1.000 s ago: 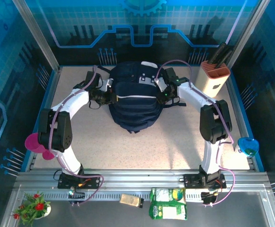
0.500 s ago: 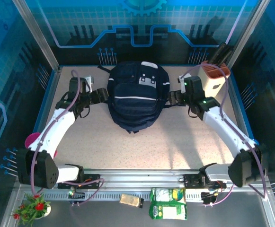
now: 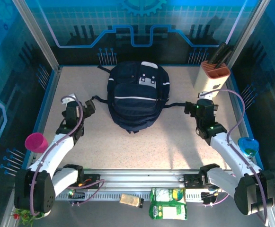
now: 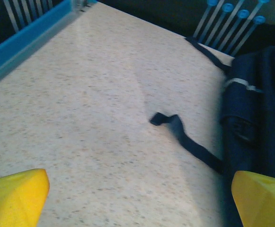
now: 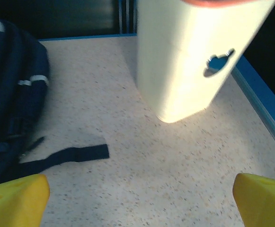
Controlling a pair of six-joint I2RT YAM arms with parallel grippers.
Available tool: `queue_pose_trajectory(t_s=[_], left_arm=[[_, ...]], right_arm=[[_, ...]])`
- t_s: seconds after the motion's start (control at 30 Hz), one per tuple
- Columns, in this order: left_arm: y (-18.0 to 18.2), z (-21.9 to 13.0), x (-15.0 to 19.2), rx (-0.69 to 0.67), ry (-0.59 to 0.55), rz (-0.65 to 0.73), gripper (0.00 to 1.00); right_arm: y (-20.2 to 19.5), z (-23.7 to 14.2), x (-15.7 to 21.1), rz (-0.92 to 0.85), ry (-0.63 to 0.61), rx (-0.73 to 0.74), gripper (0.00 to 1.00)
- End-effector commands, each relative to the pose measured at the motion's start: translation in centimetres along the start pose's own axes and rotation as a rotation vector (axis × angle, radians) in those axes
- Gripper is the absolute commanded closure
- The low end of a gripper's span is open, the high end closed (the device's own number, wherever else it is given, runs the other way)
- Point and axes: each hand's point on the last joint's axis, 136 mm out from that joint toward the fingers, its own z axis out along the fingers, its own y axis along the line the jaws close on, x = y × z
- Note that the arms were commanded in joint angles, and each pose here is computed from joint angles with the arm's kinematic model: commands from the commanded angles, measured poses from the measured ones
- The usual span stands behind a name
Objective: Pack the student bag
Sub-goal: Reset both arms
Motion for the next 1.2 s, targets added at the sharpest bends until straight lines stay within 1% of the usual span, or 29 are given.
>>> queue_pose_trajectory(t_s=[0.0, 0.1, 0.17, 0.23, 0.37, 0.47, 0.6, 0.7, 0.9, 1.03, 1.07, 1.13, 1.17], left_arm=[[1.2, 0.2, -2.3, -0.048, -0.166, -0.024, 0.01], [1.6, 0.9, -1.3, -0.052, -0.181, 0.016, 0.01], [1.2, 1.4, -0.7, -0.023, -0.183, 0.054, 0.01], [0.0, 2.0, 0.1, 0.049, -0.182, 0.111, 0.01], [-3.0, 2.9, 1.4, 0.229, -0.189, 0.209, 0.01], [-4.2, 3.6, 2.2, 0.292, -0.186, 0.257, 0.01], [-4.3, 4.6, 3.2, 0.329, -0.147, 0.250, 0.01], [-4.5, 5.2, 4.0, 0.355, -0.143, 0.254, 0.01], [-4.1, 5.9, 4.9, 0.346, -0.151, 0.251, 0.01], [-4.4, 6.6, 4.9, 0.335, -0.106, 0.259, 0.01], [-4.3, 6.8, 4.9, 0.321, -0.099, 0.259, 0.01], [-4.0, 7.0, 4.9, 0.300, -0.097, 0.254, 0.01], [-3.9, 7.0, 4.8, 0.297, -0.098, 0.253, 0.01]], right_arm=[[-2.5, 0.5, -0.4, 0.094, -0.082, 0.098, 0.00], [-4.0, 1.4, 1.6, 0.091, -0.051, 0.138, 0.00], [-4.4, 2.1, 2.8, 0.073, -0.030, 0.139, 0.00], [-4.0, 2.9, 3.6, 0.040, -0.031, 0.108, 0.00], [-2.8, 4.2, 3.5, 0.000, -0.099, 0.047, 0.00], [-1.5, 5.2, 3.5, -0.017, -0.145, -0.018, 0.00], [0.8, 5.7, 2.9, -0.065, -0.199, -0.148, 0.00], [1.7, 5.7, 2.9, -0.064, -0.243, -0.210, 0.00], [2.6, 6.5, 4.0, -0.079, -0.253, -0.255, 0.00], [3.5, 7.2, 4.5, -0.106, -0.257, -0.272, 0.00], [3.7, 7.3, 4.8, -0.116, -0.229, -0.280, 0.00], [3.8, 7.7, 4.6, -0.123, -0.223, -0.270, 0.00], [3.6, 8.0, 4.7, -0.121, -0.200, -0.254, 0.00]])
